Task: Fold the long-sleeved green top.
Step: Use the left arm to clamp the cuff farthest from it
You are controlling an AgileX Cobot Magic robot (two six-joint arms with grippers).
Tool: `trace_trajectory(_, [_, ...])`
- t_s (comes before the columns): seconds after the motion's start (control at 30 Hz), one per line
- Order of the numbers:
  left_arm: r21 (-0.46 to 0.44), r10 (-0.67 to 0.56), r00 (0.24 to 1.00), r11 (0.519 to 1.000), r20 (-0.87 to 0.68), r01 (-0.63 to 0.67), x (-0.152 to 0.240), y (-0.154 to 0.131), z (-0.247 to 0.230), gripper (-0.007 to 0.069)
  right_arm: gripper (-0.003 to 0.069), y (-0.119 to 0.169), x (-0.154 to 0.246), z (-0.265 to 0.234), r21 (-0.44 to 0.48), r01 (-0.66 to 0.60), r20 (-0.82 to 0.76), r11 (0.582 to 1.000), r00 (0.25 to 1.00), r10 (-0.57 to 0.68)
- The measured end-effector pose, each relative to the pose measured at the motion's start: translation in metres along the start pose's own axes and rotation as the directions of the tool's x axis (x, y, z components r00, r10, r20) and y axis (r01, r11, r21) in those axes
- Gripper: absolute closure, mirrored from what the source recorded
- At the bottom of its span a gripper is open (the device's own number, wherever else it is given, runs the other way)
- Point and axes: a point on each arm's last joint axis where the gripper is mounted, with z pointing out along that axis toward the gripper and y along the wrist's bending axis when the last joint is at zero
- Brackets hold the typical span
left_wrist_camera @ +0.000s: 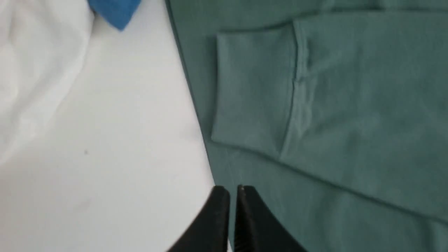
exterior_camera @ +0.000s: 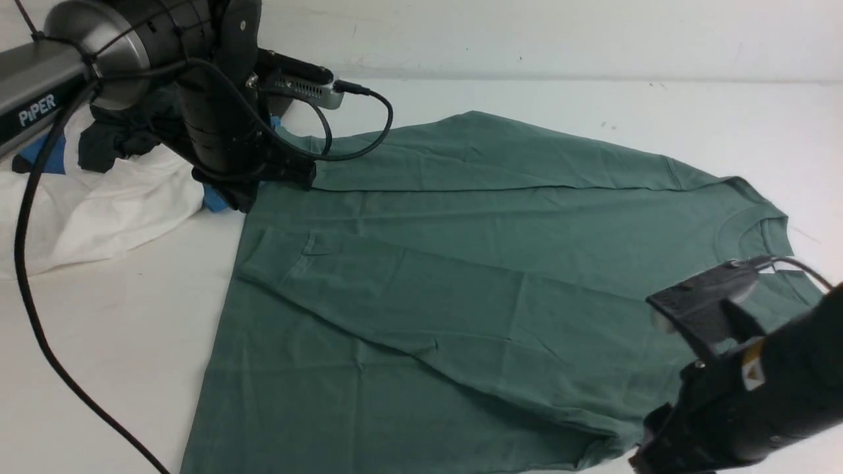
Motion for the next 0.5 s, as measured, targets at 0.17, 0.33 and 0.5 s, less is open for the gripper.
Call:
trace_trajectory(0.17, [0.078, -0.015, 0.999, 0.997, 0.045, 0.011, 0.006, -0.002, -0.033, 0.0629, 0.0239, 0.0, -0.011, 0.027, 0.011, 0.017, 0.011, 1.0, 1.0, -0.017])
trace_trajectory(0.33, [0.154, 0.002, 0.994, 0.988, 0.107, -0.018, 0.013, -0.007, -0.063, 0.0629, 0.0232, -0.001, -0.017, 0.049, 0.023, 0.034, 0.021, 0.999, 0.999, -0.035])
trace_trajectory(0.5, [0.166, 0.024, 0.989, 0.985, 0.148, -0.049, 0.019, -0.013, -0.082, 0.0629, 0.0314, -0.001, -0.022, 0.052, 0.023, 0.036, 0.017, 0.999, 0.999, -0.036])
